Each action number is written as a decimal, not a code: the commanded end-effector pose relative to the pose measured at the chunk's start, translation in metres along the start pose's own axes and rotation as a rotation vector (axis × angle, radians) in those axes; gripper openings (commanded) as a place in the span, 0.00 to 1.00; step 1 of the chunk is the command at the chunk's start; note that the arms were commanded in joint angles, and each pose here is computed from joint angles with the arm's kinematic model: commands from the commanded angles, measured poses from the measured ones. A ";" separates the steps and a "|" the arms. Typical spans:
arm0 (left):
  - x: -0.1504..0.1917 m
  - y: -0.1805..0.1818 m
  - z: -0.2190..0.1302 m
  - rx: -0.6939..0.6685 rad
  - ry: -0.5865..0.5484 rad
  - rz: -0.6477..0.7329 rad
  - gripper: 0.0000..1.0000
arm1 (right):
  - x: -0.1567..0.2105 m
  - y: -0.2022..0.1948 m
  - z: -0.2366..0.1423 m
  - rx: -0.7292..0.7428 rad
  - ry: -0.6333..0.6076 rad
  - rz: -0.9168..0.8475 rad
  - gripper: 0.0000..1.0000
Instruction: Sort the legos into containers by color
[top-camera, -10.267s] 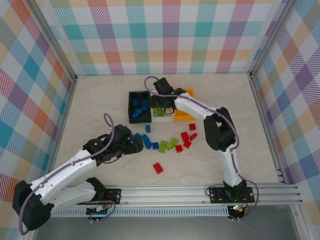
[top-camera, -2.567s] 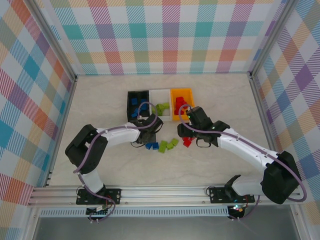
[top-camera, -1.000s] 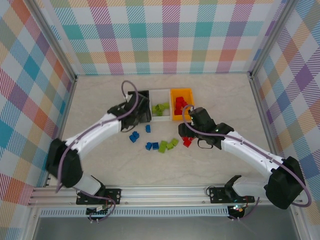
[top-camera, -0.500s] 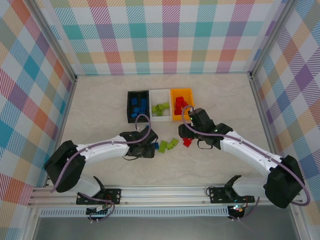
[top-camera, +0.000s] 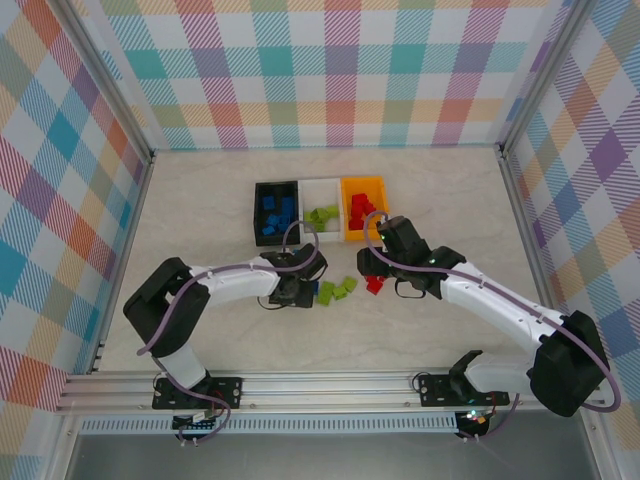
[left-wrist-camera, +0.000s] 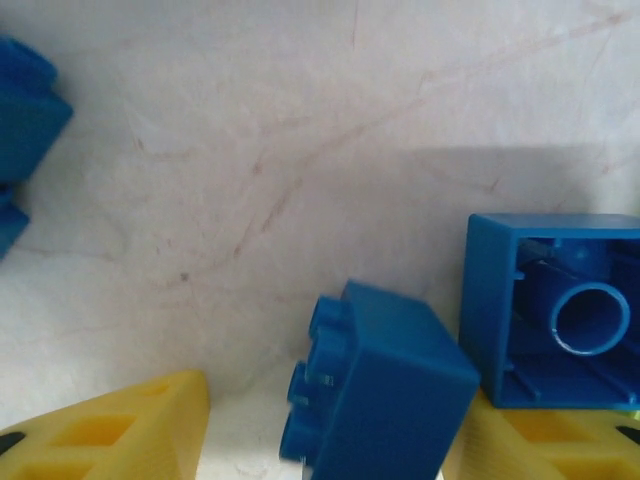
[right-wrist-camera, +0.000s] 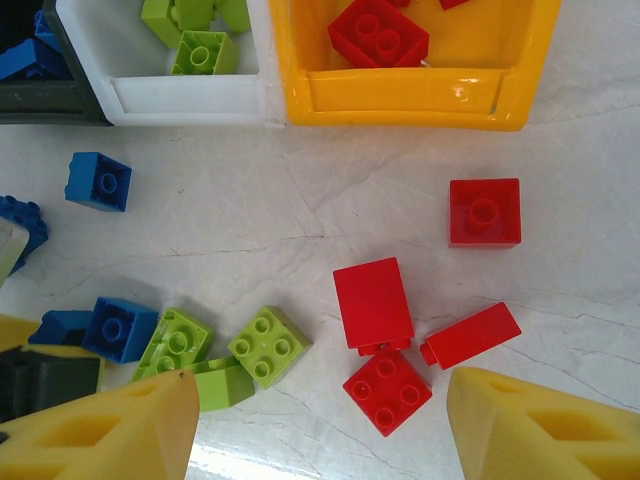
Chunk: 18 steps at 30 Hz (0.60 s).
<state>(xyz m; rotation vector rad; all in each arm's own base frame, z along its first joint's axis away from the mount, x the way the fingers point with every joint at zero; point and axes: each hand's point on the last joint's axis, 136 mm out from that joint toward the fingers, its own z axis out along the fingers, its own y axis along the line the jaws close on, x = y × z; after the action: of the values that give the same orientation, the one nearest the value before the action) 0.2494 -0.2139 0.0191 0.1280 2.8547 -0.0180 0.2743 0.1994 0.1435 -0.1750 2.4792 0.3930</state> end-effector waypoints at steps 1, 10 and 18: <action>-0.024 0.000 -0.001 -0.026 -0.059 0.017 0.54 | -0.010 0.001 -0.007 0.000 -0.037 -0.001 0.67; -0.035 0.006 -0.032 -0.017 -0.119 -0.001 0.23 | -0.010 0.002 -0.005 -0.004 -0.038 0.000 0.67; -0.112 0.053 -0.104 -0.008 -0.315 -0.179 0.23 | -0.013 0.002 -0.004 -0.003 -0.043 0.001 0.67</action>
<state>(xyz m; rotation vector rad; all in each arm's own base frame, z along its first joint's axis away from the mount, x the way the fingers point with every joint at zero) 0.3105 -0.1874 0.1163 -0.0575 2.6195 -0.0865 0.2744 0.1995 0.1436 -0.1760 2.4785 0.3936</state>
